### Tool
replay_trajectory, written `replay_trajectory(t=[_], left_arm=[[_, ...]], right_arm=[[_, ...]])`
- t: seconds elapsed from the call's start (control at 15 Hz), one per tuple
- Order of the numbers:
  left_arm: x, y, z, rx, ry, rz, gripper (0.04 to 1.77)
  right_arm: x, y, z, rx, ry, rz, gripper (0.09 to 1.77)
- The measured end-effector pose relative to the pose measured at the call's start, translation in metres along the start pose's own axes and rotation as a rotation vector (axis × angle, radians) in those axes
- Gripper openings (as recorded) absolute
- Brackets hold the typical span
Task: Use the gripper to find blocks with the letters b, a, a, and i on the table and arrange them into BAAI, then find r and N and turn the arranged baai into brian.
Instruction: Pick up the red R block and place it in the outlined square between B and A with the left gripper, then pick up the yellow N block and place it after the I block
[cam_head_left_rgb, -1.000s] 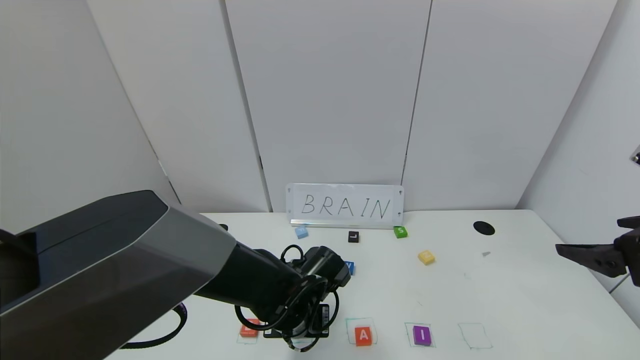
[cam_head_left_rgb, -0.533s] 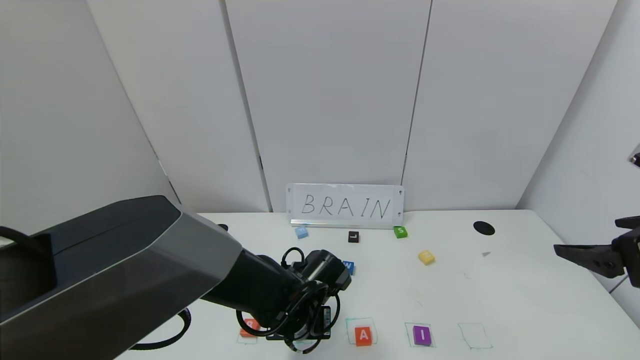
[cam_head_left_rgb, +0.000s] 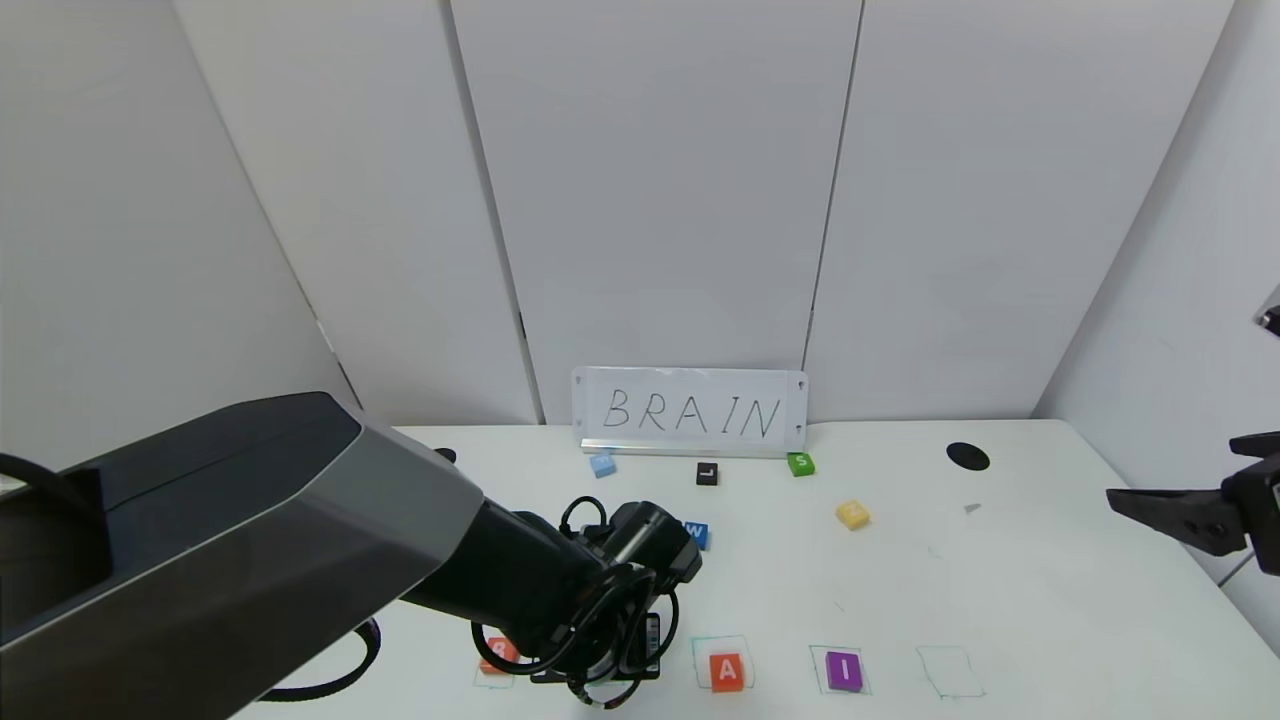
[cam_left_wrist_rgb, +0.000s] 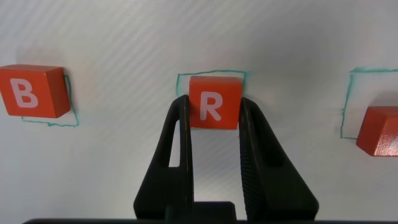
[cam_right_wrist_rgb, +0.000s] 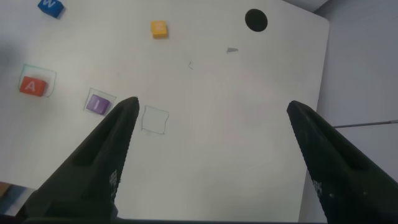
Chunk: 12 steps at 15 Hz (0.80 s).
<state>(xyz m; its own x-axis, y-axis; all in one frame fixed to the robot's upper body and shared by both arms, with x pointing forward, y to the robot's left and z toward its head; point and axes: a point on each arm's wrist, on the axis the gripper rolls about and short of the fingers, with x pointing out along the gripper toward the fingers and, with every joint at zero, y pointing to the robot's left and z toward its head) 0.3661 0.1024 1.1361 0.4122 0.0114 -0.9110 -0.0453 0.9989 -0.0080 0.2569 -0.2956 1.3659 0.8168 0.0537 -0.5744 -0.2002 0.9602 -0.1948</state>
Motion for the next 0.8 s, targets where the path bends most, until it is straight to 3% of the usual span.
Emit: replay_trajectory(t=[0.07,0.2,0.4,0.8], left_arm=[[0.0,0.0,0.0,0.001,0.0,0.001,0.51],[0.001,0.001,-0.001,0.002,0.001,0.003,0.8],[-0.001,0.001,-0.001,0.003,-0.001,0.001,1.09],[-0.018,0.003,0.005,0.013,-0.028,-0.023,1.42]], right_arm=[[0.0,0.0,0.0,-0.001,0.0,0.0,1.71],[0.0,0.0,0.0,-0.001,0.0,0.001,1.71],[0.0,0.001,0.0,-0.004,0.0,0.004,1.71],[0.0,0.001,0.0,-0.003,0.001,0.006,1.71]])
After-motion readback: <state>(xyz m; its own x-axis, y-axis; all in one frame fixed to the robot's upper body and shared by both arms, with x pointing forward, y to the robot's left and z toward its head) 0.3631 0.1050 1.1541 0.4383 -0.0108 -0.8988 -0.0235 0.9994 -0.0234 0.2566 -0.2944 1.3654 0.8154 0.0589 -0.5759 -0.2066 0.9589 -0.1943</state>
